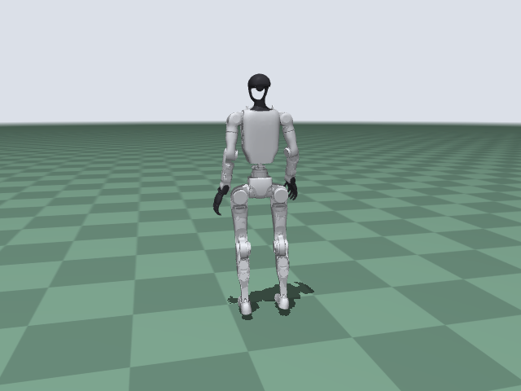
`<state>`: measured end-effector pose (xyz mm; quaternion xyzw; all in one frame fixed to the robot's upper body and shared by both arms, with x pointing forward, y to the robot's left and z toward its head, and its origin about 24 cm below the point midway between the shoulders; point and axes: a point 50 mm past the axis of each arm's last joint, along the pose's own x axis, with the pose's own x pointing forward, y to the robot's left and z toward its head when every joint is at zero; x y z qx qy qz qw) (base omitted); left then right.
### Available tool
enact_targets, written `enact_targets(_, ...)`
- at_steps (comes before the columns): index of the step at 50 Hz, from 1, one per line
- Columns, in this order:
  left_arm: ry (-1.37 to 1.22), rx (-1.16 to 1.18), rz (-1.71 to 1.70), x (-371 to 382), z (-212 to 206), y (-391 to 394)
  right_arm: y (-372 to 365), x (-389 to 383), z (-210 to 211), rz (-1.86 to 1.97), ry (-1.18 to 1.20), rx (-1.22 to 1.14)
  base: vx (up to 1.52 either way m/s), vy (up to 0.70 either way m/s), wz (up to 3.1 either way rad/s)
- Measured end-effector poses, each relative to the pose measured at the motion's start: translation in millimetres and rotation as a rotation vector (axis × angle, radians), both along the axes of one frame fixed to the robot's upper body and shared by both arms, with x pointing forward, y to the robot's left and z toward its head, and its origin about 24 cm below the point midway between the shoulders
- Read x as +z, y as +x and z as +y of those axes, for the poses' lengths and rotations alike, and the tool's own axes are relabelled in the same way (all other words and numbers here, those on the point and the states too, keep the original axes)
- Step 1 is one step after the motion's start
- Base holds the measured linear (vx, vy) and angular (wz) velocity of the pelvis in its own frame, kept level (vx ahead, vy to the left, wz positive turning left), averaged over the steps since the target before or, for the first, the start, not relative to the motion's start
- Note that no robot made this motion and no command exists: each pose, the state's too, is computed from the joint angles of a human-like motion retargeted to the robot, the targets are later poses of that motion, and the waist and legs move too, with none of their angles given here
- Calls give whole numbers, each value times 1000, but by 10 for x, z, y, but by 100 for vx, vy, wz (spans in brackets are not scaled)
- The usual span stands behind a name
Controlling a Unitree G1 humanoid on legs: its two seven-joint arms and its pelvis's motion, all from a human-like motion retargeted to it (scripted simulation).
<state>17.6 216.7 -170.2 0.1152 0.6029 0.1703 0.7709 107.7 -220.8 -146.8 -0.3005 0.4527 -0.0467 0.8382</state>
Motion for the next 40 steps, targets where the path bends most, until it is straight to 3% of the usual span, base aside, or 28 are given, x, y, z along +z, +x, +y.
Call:
enact_targets(11, -11, -187, -68, 55, 78, 506, -462, -190, -44, 234, -26, -183, 2, 1, 2)
enact_targets(25, -16, -274, -320, 316, 52, 1359, -11, -63, -89, 82, 66, -135, 0, 0, 0)
enact_targets(40, -113, -279, -291, 209, -225, 1183, 103, -55, 38, 65, 95, -71, 0, 0, 0)
